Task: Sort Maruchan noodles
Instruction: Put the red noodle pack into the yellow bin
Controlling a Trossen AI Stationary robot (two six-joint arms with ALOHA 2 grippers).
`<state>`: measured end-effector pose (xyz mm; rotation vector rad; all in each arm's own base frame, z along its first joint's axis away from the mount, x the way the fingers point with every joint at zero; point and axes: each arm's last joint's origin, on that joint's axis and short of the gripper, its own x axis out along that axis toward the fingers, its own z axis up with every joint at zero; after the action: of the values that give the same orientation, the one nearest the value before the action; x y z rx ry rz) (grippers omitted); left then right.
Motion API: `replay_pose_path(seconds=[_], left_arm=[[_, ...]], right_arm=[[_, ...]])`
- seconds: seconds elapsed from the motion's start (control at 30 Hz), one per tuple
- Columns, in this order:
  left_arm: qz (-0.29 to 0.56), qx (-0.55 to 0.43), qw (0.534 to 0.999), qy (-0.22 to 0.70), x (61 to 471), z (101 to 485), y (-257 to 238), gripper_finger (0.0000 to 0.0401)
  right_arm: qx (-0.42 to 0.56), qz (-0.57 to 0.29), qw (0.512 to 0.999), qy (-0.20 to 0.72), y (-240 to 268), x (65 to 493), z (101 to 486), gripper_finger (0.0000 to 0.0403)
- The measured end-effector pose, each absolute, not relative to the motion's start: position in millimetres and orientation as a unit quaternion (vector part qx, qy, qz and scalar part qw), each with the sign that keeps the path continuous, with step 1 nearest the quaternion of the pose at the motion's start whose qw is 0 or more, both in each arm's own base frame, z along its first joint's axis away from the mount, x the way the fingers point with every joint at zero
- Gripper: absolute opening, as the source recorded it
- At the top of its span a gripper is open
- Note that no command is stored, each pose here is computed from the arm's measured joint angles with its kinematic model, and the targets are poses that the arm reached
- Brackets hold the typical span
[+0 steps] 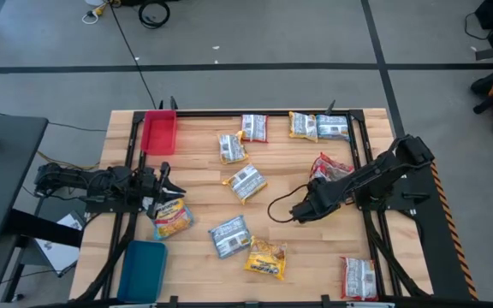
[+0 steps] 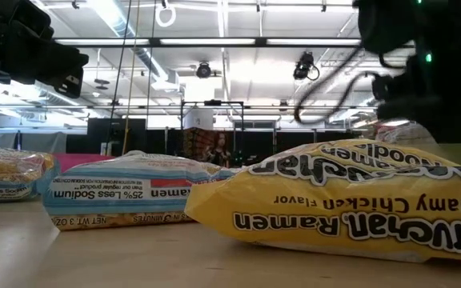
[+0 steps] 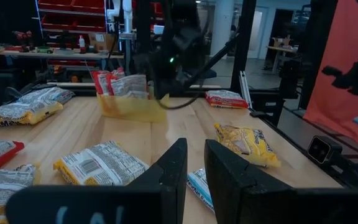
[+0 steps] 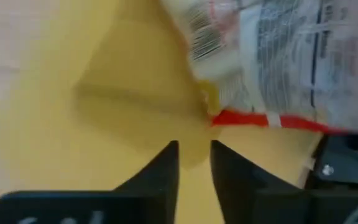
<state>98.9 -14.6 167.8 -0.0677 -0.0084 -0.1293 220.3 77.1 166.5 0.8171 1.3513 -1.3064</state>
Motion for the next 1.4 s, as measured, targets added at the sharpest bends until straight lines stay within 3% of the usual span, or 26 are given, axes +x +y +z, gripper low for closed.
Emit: replay_pose_path(seconds=[0.17,0.43,0.6,1.0,1.4], left_arm=[[-0.065,-0.034,0.997,-0.004,98.9,167.8,-14.7,0.0062],[-0.065,-0.034,0.997,-0.004,98.9,167.8,-14.6,0.0062],[-0.065,-0.034,0.997,-0.004,98.9,167.9,-14.6,0.0062],[-0.065,-0.034,0.997,-0.004,98.9,167.9,-14.7,0.0062],[-0.065,-0.034,0.997,-0.004,98.9,167.9,-14.6,0.0062]], right_arm=[[0.280,-0.631,0.519,0.504,58.5,198.3,149.2,0.0011],[0.195,-0.662,0.569,0.446,44.7,187.2,140.1,0.0017],[0.193,-0.667,0.564,0.448,43.7,183.8,137.7,0.0007],[0.170,-0.659,0.559,0.474,50.4,202.2,175.0,0.0118],[0.160,-0.588,0.643,0.464,63.3,239.8,238.0,0.0192]])
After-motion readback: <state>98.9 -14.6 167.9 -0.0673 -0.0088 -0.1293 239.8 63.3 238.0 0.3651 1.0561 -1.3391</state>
